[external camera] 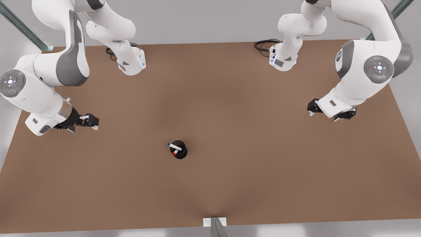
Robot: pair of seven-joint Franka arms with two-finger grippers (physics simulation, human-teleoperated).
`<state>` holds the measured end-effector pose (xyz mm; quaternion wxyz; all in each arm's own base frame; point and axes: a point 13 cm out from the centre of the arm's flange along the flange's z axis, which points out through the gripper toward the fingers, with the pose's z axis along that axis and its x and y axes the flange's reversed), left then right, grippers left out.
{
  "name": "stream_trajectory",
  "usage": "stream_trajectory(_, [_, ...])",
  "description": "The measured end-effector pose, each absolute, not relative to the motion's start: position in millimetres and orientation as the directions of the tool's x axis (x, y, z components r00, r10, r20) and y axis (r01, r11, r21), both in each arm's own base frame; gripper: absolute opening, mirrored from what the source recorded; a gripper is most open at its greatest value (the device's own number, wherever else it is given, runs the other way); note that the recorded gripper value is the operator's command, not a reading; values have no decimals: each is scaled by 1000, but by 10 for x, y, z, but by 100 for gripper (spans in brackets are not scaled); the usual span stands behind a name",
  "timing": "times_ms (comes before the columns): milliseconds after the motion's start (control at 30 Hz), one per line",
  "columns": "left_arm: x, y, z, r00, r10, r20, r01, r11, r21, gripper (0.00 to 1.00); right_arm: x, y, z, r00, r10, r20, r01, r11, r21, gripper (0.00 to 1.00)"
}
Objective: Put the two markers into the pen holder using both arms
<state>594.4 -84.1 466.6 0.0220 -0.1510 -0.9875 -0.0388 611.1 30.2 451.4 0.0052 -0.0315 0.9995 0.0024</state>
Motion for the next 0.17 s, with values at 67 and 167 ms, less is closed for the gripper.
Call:
stream_trajectory(67, [5946, -849, 4677, -961, 273, 51, 276, 958, 71, 100, 6133, 204, 4494, -999, -51, -9, -51, 999, 5, 100])
stream_trajectory(167, [5990, -825, 4698, -968, 249, 35, 251, 965, 79, 100, 6143, 165, 4490, -999, -51, -9, -51, 999, 5, 100])
